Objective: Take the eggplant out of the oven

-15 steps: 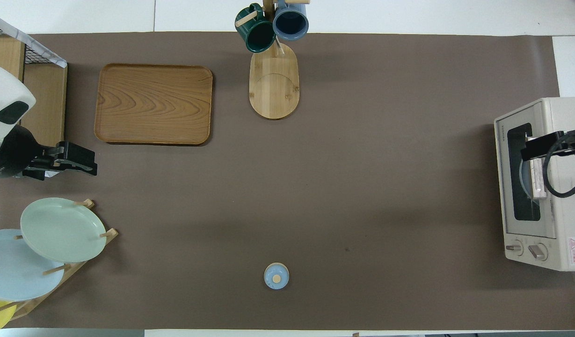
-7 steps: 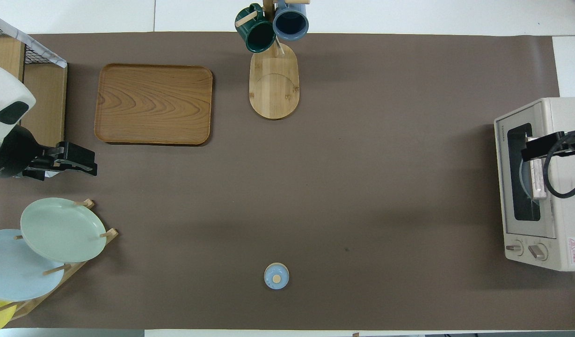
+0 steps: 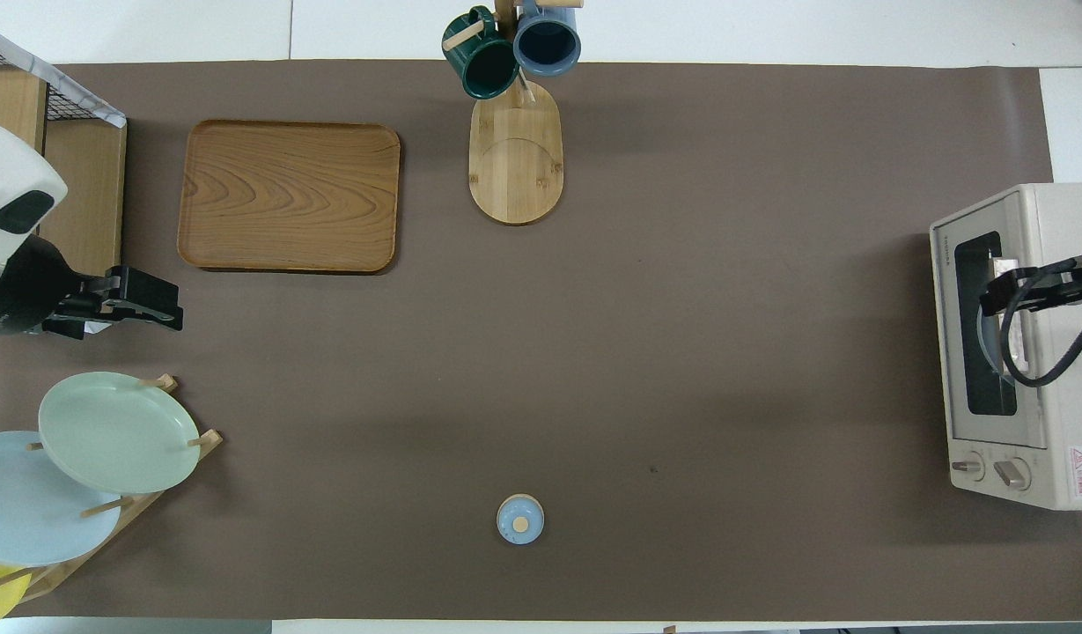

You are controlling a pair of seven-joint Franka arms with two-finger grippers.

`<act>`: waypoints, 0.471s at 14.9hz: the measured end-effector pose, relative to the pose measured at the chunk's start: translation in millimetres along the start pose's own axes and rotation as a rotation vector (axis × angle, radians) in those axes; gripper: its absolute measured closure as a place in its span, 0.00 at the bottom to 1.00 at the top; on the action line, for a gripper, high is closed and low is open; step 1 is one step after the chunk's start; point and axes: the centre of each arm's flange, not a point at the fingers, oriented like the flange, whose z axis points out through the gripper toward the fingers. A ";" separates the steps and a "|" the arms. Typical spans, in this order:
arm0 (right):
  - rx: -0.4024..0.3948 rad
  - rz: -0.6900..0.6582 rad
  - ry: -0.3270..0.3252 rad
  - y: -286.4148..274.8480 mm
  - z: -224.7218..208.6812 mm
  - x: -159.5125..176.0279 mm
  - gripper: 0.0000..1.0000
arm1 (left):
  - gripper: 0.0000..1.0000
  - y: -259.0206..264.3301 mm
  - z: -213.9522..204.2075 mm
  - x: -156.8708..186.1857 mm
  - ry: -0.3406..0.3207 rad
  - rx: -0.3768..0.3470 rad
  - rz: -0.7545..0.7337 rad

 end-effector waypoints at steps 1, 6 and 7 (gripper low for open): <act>-0.025 0.001 0.002 4.1 4.2 0.2 0.70 | 0.00 0.0 0.0 0.0 0.000 0.000 0.000; -0.072 0.023 -0.006 27.5 50.8 0.1 0.99 | 0.00 0.0 0.0 0.0 0.000 0.000 0.000; -0.077 0.024 -0.004 29.9 58.4 0.2 0.99 | 0.00 0.0 0.0 0.0 0.000 0.000 0.000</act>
